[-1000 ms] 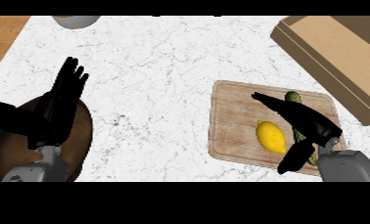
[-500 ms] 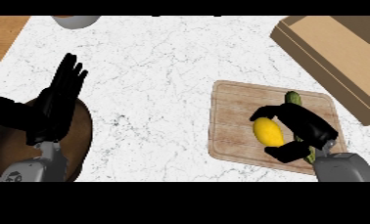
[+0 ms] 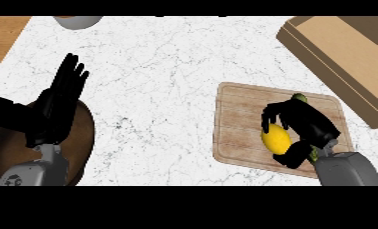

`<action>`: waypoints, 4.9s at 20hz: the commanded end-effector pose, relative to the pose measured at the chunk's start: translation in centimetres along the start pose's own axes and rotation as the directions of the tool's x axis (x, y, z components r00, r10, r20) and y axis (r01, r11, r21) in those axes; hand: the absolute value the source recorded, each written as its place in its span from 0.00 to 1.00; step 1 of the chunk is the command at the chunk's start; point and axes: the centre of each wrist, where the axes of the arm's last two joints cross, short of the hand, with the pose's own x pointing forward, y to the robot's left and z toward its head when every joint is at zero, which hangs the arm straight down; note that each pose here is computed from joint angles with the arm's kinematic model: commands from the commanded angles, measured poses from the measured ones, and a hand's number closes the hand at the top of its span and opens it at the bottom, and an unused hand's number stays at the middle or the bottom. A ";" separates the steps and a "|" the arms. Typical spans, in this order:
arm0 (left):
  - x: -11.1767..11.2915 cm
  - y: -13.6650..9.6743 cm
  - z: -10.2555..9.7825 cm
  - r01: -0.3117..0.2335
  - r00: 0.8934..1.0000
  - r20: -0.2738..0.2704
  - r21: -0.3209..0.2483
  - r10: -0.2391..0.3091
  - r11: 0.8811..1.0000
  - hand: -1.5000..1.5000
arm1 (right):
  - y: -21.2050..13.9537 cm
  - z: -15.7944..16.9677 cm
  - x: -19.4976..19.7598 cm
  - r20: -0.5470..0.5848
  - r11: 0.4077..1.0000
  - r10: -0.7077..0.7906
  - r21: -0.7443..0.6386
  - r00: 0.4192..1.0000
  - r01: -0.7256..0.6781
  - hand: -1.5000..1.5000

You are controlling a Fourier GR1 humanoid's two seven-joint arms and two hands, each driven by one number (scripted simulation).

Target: Pick the lemon from the cutting board and place it in the cardboard box

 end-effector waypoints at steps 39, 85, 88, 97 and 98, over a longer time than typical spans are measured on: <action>0.5 -0.1 0.5 -0.014 1.000 0.009 -0.005 0.014 1.000 0.50 | -17.7 5.1 4.4 -0.158 0.719 -0.030 -0.689 0.987 -0.089 1.00; -0.3 -2.4 -0.3 -0.009 1.000 0.015 -0.028 0.010 1.000 0.50 | -23.2 3.1 -14.3 0.265 0.402 -0.473 -0.784 0.841 0.473 0.00; -1.4 -2.7 0.0 0.005 1.000 0.020 -0.036 -0.005 0.999 0.50 | -24.4 5.7 -15.2 0.323 0.313 -0.510 -0.793 0.797 0.522 0.00; 1.2 -1.9 -0.2 -0.016 1.000 0.006 -0.036 0.016 0.999 0.50 | -21.1 11.3 -19.7 0.382 0.191 -0.512 -0.822 0.769 0.536 0.00; 0.8 -0.7 0.8 -0.007 0.999 0.037 -0.043 0.009 0.999 0.50 | -22.4 12.0 -19.3 0.373 0.184 -0.511 -0.833 0.775 0.522 0.00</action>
